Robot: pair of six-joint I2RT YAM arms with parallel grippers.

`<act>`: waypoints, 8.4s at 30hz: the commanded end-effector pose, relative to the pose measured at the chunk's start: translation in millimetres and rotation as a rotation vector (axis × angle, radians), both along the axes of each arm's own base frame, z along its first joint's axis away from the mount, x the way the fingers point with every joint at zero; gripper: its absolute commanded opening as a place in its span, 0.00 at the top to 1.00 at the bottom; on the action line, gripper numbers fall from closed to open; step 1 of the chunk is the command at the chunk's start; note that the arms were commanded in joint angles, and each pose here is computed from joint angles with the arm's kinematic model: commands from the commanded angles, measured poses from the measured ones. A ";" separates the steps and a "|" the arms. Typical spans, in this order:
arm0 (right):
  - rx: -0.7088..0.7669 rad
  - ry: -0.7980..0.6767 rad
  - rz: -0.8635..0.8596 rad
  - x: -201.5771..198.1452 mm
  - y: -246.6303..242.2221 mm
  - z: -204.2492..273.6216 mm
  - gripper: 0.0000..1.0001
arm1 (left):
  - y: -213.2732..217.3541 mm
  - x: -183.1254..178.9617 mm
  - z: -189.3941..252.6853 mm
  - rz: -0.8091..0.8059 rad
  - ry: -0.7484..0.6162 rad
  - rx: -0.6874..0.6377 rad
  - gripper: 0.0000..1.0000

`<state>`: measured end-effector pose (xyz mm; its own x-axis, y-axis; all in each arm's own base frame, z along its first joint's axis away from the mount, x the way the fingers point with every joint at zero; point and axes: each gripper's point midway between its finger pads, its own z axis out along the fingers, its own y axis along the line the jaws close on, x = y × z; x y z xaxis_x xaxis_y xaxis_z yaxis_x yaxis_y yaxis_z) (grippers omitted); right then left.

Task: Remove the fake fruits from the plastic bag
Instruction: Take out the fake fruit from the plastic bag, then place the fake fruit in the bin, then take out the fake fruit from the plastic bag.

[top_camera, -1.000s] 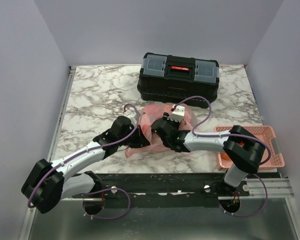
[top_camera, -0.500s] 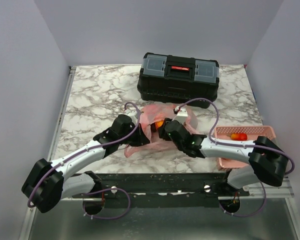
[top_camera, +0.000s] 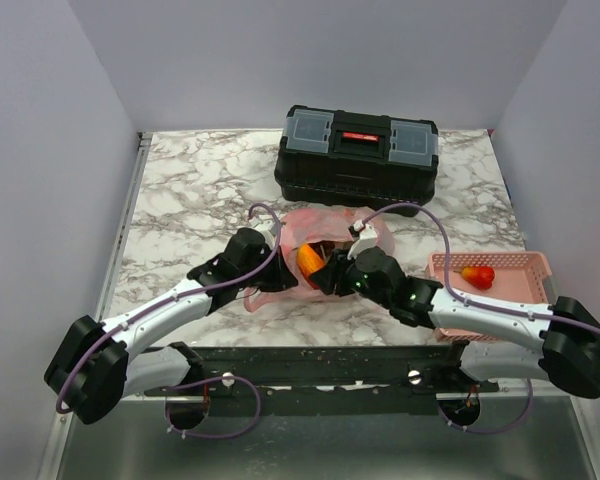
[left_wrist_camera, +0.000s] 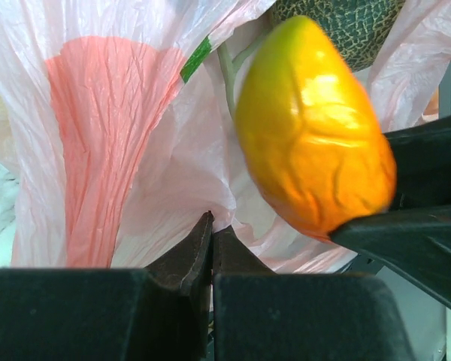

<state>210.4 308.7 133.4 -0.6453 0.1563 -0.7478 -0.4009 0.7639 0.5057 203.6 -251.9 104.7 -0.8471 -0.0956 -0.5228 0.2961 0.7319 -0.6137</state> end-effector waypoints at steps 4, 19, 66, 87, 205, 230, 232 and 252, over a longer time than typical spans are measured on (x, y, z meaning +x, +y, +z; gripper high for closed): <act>0.051 -0.102 0.007 2.5 -4.8 39.0 0.99 | -2.5 8.6 15.1 0.007 -0.049 -0.002 1.00; 0.008 -0.290 -0.235 45.0 -34.9 110.4 0.99 | -1.5 4.4 13.8 0.003 -0.037 -0.010 1.00; -0.219 0.406 -1.743 2.5 -457.6 -50.9 0.99 | -4.1 0.2 10.1 -0.033 -0.035 -0.013 1.00; -0.174 0.384 -1.731 7.4 -458.4 -65.0 0.44 | -4.5 2.4 17.2 -0.035 -0.054 -0.016 1.00; -0.377 -0.197 -0.105 50.3 -14.5 -69.3 0.99 | -2.3 -24.1 -33.2 0.022 0.085 -0.084 1.00; 0.012 -0.249 0.211 4.6 42.7 31.5 0.99 | -6.1 -26.6 -29.0 0.006 0.083 -0.083 1.00; 0.024 -0.275 0.173 12.3 42.6 44.0 0.99 | -6.1 -27.2 -31.1 0.005 0.090 -0.079 1.00; 0.303 -0.374 0.094 12.6 39.1 184.5 0.99 | -4.4 -28.4 -36.0 0.000 0.089 -0.065 1.00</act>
<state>227.0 353.4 267.6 -0.3908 0.2659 -0.8812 -0.6436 0.6055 0.4682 172.8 -254.5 68.2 -0.8972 -0.1380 -0.4195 0.2208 0.6824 -0.6968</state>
